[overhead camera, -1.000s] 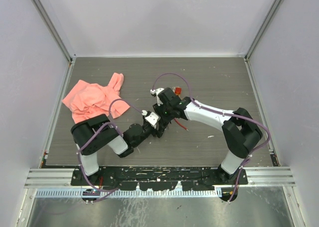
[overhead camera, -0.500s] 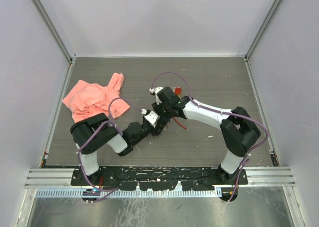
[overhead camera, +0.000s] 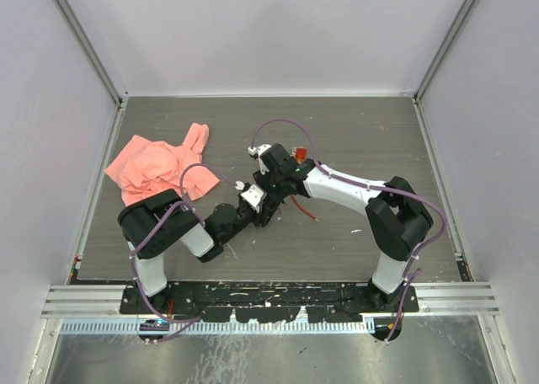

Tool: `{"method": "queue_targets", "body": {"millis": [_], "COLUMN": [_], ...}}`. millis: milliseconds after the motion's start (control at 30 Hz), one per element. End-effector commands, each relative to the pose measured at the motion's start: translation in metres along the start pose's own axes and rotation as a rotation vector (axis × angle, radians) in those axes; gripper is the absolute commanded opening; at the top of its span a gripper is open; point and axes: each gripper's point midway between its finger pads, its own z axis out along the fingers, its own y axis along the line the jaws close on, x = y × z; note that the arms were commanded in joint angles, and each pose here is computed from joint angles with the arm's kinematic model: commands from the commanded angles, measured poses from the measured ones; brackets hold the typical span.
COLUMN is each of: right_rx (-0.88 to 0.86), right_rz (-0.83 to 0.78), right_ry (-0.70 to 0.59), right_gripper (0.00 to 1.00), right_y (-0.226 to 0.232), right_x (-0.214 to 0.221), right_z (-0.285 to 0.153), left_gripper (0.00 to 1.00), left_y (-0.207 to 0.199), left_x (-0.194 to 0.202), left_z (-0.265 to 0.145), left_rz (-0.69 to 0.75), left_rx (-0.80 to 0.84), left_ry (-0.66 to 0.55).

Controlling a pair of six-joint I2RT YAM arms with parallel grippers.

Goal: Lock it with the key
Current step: Lock the lock.

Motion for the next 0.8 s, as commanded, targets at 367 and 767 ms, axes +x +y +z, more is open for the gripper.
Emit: {"method": "queue_targets", "body": {"millis": [367,767], "right_rx": [0.046,0.053], "right_rz": [-0.088,-0.143], "right_ry": [0.19,0.237], "right_gripper": [0.01,0.01], "right_y": [0.007,0.005], "right_x": [0.056,0.074], "right_z": [0.02,0.026], "left_gripper": [0.77,0.72], "left_y": [0.011,0.021], "left_x": [-0.012,0.006], "left_z": [-0.025,-0.062], "left_rz": [-0.011,-0.008], "left_rx": [-0.001,-0.032], "left_ry": [-0.041,0.016]}}
